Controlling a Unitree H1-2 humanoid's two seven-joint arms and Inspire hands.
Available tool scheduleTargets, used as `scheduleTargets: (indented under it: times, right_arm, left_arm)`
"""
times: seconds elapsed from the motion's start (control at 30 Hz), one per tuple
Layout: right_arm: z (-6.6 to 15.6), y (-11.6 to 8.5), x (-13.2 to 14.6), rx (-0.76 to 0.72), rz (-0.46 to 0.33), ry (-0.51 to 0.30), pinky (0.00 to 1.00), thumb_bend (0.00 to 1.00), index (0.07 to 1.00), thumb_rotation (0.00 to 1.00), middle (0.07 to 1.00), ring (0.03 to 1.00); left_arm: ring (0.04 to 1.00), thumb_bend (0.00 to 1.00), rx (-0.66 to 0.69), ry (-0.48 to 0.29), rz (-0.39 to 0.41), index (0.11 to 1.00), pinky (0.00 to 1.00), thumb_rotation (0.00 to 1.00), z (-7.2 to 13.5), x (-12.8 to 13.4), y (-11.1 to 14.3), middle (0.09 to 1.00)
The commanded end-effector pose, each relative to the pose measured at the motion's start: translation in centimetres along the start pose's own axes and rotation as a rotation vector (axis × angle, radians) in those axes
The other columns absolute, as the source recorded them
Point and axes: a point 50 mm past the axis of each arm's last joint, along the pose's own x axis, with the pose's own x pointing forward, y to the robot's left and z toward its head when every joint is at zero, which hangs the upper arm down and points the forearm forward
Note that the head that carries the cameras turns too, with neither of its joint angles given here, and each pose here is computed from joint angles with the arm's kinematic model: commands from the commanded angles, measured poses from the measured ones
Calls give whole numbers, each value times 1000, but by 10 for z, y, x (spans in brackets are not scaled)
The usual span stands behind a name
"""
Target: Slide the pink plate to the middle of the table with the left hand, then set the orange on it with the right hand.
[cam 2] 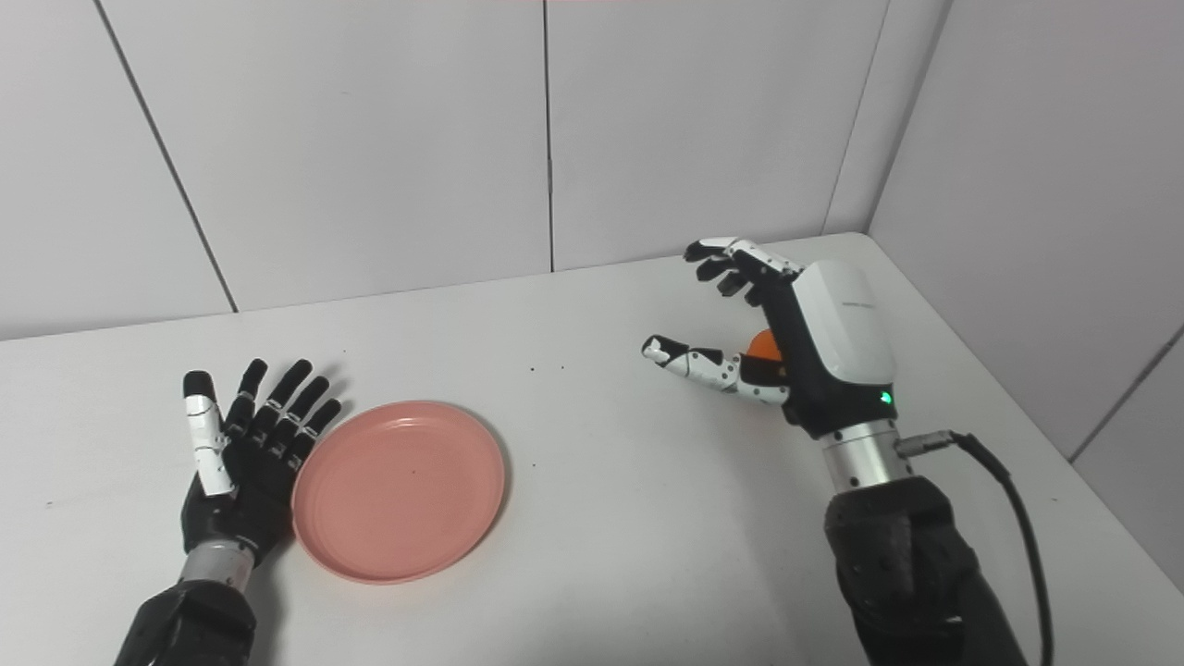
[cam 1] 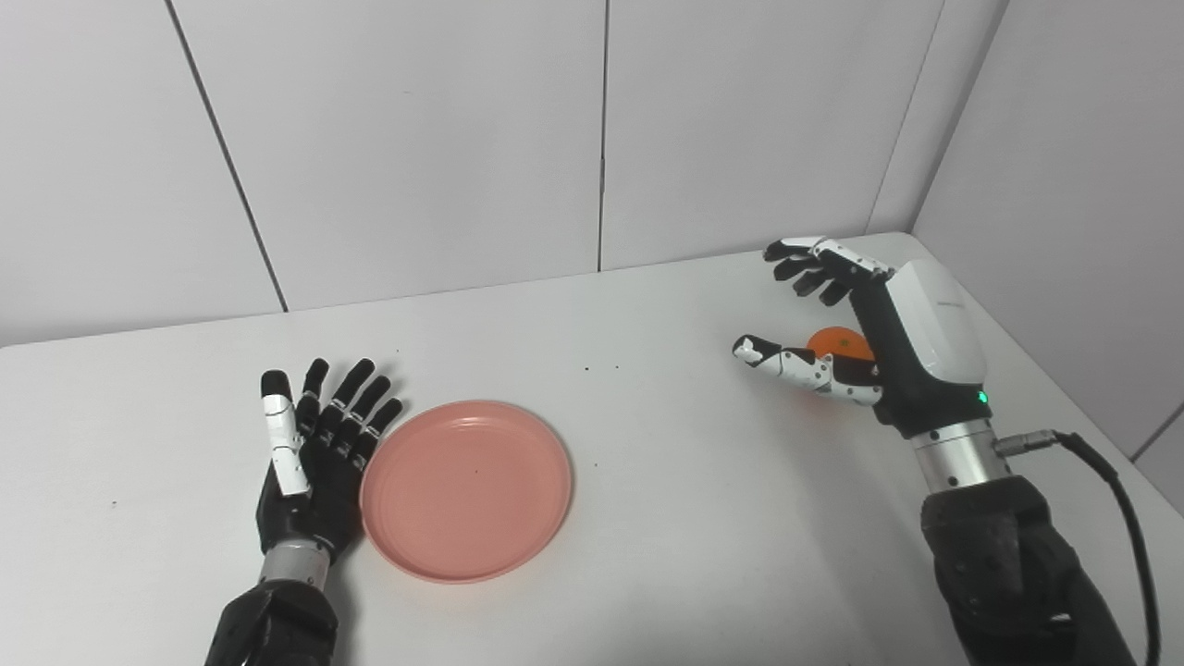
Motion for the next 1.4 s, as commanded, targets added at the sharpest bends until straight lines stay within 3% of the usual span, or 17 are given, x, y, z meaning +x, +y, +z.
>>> scheduleTargets:
  times: [0.0,0.23,0.47,0.63,0.73,1.0,1.2,1.37]
  right_arm:
    - [-2,-13,14,-74,-34,-58,485,814,658,830,628,567]
    - [-22,-17,35,-245,16,-45,473,794,648,844,644,574]
    - [-42,-9,51,-324,56,-44,513,778,647,753,626,580]
    - [-58,-2,56,-403,66,-47,468,789,625,760,607,540]
    - [-67,2,58,-440,82,-27,493,793,611,780,636,575]
    - [-89,17,64,-410,117,54,549,790,630,782,678,619]
    - [-100,24,70,-415,118,68,501,772,617,765,651,581]
    - [-109,26,70,-406,126,94,484,759,610,735,635,566]
  left_arm:
    - [832,755,-8,131,95,996,810,849,-34,-16,19,830]
    - [838,762,-11,134,101,989,822,844,-34,-16,21,832]
    - [840,768,11,131,102,982,826,852,-34,-15,21,830]
    - [844,768,8,133,100,984,824,848,-34,-16,20,835]
    - [847,767,4,133,97,989,833,852,-33,-17,19,843]
    - [849,765,10,134,103,994,851,852,-34,-18,23,843]
    - [847,762,13,129,104,998,815,870,-29,-15,25,850]
    - [853,760,11,129,106,997,841,866,-30,-17,24,852]
